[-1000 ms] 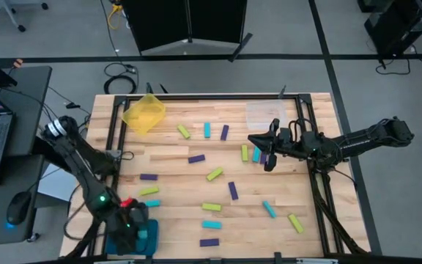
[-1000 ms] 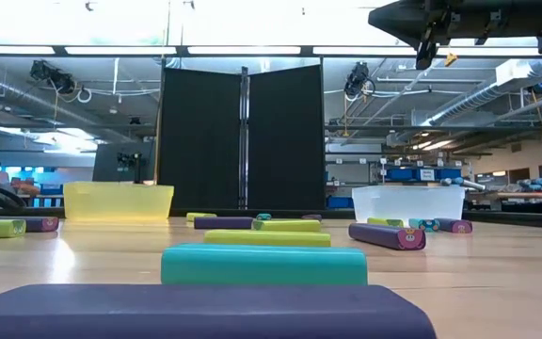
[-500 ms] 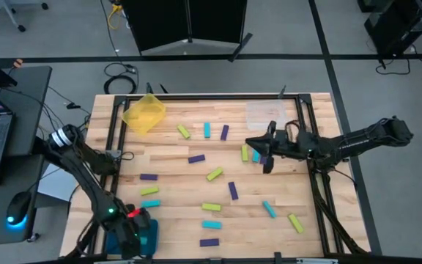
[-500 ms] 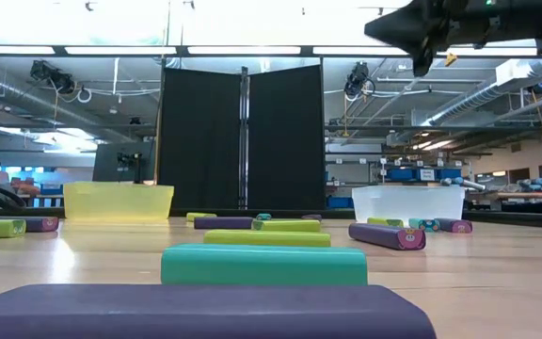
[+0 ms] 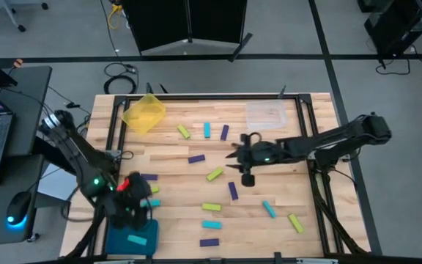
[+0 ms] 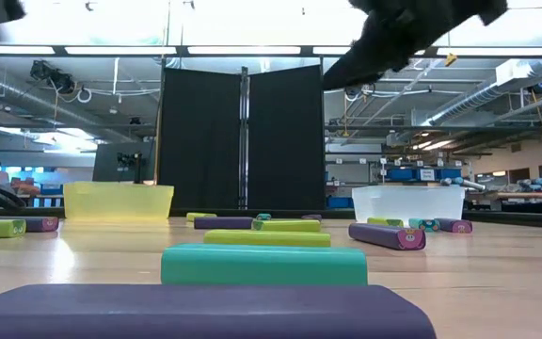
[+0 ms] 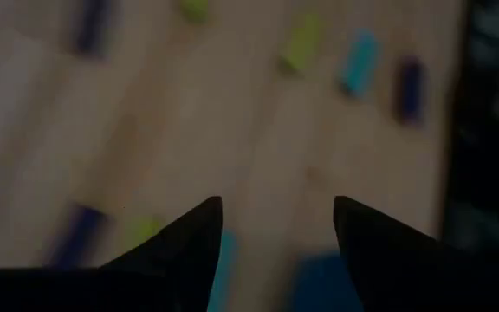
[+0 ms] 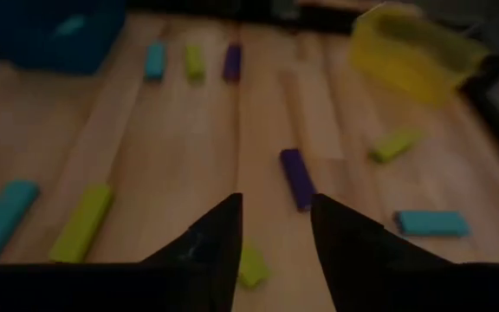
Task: Sort blocks
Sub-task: Put the purple block into the white transparent bin
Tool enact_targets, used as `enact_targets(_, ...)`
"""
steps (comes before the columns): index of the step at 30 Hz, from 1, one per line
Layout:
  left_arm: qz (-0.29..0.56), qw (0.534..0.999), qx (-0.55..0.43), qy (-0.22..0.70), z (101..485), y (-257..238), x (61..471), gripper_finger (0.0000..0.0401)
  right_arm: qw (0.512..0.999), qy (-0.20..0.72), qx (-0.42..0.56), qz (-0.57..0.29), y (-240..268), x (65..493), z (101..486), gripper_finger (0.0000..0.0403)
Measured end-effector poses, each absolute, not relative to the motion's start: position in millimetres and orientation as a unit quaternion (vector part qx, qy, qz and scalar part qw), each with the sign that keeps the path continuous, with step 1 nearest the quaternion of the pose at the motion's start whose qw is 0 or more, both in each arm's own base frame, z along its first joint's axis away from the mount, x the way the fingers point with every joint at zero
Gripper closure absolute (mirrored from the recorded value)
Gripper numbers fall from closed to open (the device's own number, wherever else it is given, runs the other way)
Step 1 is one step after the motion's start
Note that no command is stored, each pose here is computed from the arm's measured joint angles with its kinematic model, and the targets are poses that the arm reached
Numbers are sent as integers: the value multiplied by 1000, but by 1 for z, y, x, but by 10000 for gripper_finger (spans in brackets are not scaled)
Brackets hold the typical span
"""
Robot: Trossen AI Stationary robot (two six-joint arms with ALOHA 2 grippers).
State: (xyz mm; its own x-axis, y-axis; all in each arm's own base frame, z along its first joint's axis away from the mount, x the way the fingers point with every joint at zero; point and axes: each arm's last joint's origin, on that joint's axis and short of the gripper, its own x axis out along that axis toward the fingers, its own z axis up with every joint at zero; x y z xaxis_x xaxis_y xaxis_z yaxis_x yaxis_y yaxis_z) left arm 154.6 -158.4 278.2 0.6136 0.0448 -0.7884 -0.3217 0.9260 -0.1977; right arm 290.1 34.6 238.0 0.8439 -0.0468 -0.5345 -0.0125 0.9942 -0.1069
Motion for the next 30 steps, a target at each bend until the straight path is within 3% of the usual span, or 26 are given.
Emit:
enact_targets(12, 258, 888, -108, 365, 294, -91, 168, 186, 931, 358, -71, 28, 17, 350, 199, 196)
enact_targets(21, 313, 899, -113, 284, 320, -53, 147, 186, 939, 337, 9, -73, -42, 416, 222, 187)
enact_targets(30, 330, 914, -129, 200, 341, -31, 112, 186, 917, 367, 63, -142, -102, 472, 208, 187)
